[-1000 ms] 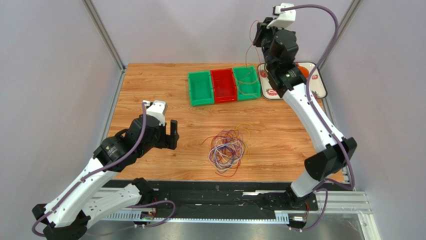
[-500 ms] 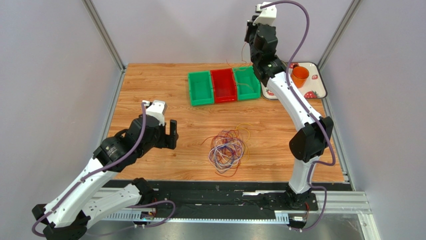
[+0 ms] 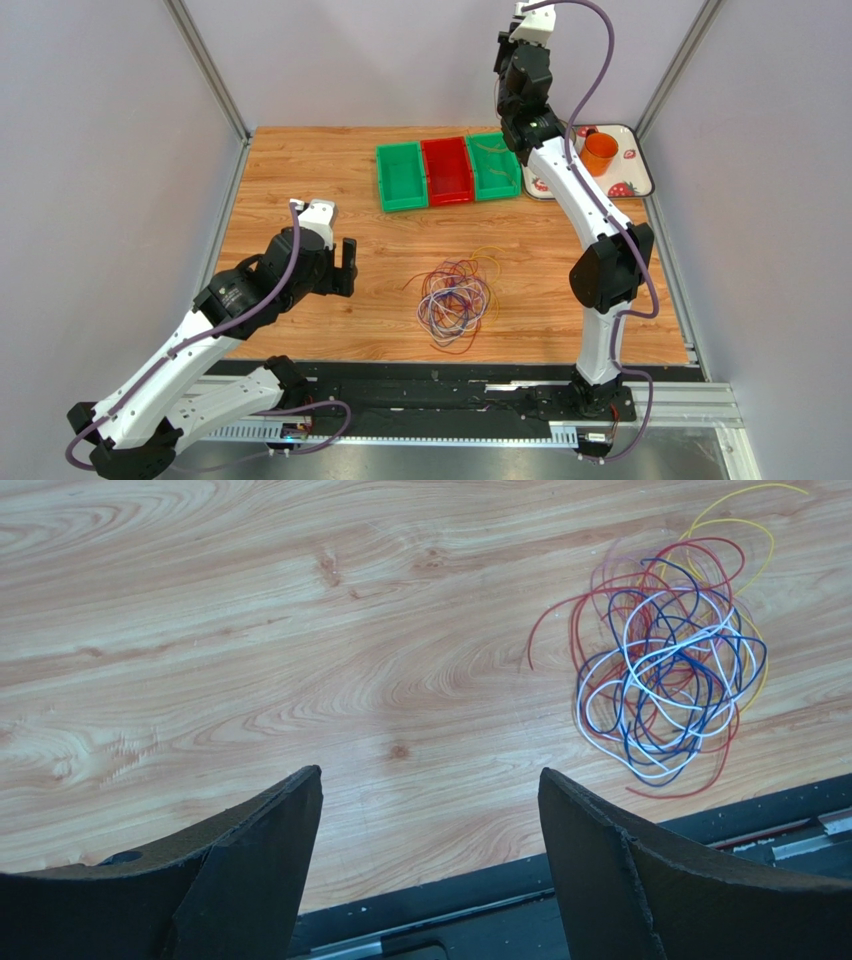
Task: Untangle the cables
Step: Place the cable in the bin.
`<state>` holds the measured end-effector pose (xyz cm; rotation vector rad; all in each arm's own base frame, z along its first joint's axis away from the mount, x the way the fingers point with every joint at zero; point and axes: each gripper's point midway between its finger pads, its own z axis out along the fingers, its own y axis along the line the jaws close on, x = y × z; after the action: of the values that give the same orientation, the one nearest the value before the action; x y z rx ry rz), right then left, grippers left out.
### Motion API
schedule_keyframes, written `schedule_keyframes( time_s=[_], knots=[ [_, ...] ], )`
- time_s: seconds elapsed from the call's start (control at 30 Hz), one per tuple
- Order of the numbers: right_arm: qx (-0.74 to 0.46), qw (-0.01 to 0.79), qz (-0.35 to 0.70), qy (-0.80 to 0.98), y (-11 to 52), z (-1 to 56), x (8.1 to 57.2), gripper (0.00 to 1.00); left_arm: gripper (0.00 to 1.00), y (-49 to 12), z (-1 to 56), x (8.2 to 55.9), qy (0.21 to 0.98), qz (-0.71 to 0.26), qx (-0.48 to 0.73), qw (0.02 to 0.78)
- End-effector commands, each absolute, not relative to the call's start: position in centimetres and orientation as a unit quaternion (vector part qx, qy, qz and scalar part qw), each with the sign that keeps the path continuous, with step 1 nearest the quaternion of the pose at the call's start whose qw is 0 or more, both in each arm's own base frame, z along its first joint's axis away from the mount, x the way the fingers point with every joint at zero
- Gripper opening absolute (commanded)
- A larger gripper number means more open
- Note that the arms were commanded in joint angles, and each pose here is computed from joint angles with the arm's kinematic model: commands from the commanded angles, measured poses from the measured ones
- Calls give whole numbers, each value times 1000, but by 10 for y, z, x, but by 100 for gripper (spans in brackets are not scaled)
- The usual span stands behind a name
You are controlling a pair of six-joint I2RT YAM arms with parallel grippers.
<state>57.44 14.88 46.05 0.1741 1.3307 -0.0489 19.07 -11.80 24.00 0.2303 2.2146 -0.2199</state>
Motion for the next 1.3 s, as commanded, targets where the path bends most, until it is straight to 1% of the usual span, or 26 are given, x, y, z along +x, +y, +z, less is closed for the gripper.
schedule_keyframes(
  time_s=[0.0, 0.1, 0.23, 0.3, 0.37, 0.4, 0.57, 0.77, 1.03, 1.27],
  knots=[
    [106, 796, -38, 595, 135, 470, 577, 0, 87, -117, 245, 191, 889, -89, 79, 442],
    [101, 795, -37, 597, 137, 463, 582, 0, 86, -110, 242, 185, 899, -83, 56, 427],
    [105, 789, -46, 604, 135, 450, 589, 0, 87, -110, 230, 180, 908, -80, 58, 407],
    [112, 784, -42, 609, 134, 442, 591, 0, 84, -117, 232, 176, 910, -96, 75, 396],
    [106, 777, -38, 620, 137, 426, 594, 0, 81, -115, 229, 176, 915, -85, 76, 387],
    [108, 775, -34, 622, 138, 423, 594, 0, 81, -110, 226, 179, 915, -70, 63, 393],
    [102, 758, -24, 644, 142, 395, 592, 0, 81, -108, 229, 185, 911, -60, 58, 405],
    [114, 745, -4, 657, 144, 376, 588, 0, 81, -111, 233, 184, 905, -76, 63, 414],
    [107, 711, 27, 695, 156, 331, 588, 0, 81, -111, 234, 183, 903, -82, 65, 418],
    [92, 661, 12, 744, 159, 279, 592, 0, 80, -111, 236, 183, 900, -86, 65, 422]
  ],
)
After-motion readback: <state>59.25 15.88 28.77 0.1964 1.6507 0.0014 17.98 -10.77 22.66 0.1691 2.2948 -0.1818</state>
